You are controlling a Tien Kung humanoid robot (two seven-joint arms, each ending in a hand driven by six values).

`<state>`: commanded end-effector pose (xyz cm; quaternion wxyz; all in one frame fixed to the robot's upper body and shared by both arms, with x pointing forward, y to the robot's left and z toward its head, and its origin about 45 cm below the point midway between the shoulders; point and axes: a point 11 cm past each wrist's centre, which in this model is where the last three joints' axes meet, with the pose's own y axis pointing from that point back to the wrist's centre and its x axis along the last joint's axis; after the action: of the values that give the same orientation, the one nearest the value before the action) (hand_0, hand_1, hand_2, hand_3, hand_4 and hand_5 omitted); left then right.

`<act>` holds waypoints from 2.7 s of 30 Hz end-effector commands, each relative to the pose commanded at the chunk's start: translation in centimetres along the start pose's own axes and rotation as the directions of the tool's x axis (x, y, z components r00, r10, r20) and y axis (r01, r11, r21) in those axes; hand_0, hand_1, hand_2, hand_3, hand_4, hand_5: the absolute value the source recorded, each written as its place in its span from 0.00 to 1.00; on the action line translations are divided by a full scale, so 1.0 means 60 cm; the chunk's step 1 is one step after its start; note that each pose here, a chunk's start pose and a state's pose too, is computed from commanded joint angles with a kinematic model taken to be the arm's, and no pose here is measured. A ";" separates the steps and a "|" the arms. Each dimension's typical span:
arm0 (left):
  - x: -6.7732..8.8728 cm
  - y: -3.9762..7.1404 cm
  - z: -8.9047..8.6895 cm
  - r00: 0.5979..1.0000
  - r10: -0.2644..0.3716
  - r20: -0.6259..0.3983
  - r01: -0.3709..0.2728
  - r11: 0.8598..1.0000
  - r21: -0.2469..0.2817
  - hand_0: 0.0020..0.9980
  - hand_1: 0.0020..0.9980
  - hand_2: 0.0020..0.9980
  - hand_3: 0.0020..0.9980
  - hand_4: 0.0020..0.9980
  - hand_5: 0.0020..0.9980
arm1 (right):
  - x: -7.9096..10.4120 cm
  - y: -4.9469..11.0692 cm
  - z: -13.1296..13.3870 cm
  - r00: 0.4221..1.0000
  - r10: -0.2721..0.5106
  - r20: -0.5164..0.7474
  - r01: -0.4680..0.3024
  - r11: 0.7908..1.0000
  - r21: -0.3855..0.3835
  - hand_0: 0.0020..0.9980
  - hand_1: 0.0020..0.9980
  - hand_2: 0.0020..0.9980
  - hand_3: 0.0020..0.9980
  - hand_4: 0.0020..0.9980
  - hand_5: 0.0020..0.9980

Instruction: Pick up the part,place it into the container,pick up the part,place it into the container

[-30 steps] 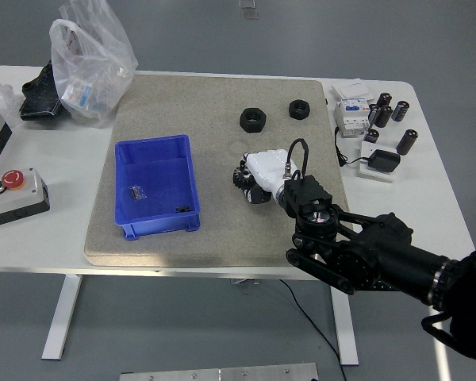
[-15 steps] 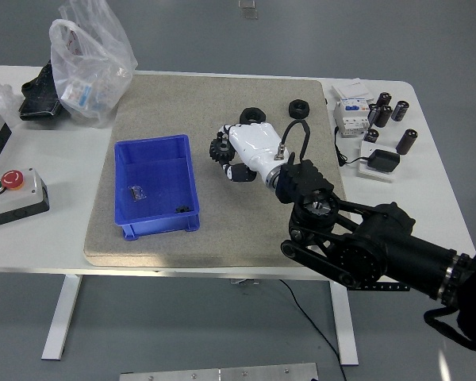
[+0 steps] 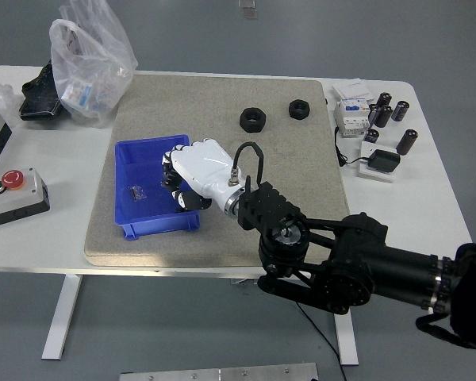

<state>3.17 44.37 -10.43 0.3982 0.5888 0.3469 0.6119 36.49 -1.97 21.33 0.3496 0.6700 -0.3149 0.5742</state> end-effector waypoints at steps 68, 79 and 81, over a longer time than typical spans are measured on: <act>-0.007 0.001 -0.024 1.000 -0.003 -0.013 0.004 1.000 0.015 0.67 0.54 0.54 0.63 0.63 0.24 | -0.080 0.265 0.351 -0.224 0.477 0.850 -0.238 0.819 -0.522 0.81 0.71 0.73 0.70 0.87 0.75; -0.009 0.001 -0.025 1.000 -0.006 -0.015 0.007 1.000 0.015 0.66 0.59 0.57 0.63 0.63 0.24 | -0.086 0.253 0.337 -0.167 0.419 0.892 -0.186 0.876 -0.446 0.90 0.80 0.80 0.76 0.98 1.00; -0.009 0.001 -0.025 1.000 -0.006 -0.015 0.006 1.000 0.014 0.66 0.59 0.57 0.63 0.63 0.24 | -0.086 0.251 0.334 -0.141 0.399 0.906 -0.167 0.892 -0.419 0.90 0.80 0.80 0.76 0.98 1.00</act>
<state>1.68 43.94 -10.72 0.3930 0.5859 0.3561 0.6127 34.38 -26.88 15.90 -0.0716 0.7545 -0.6496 -0.0606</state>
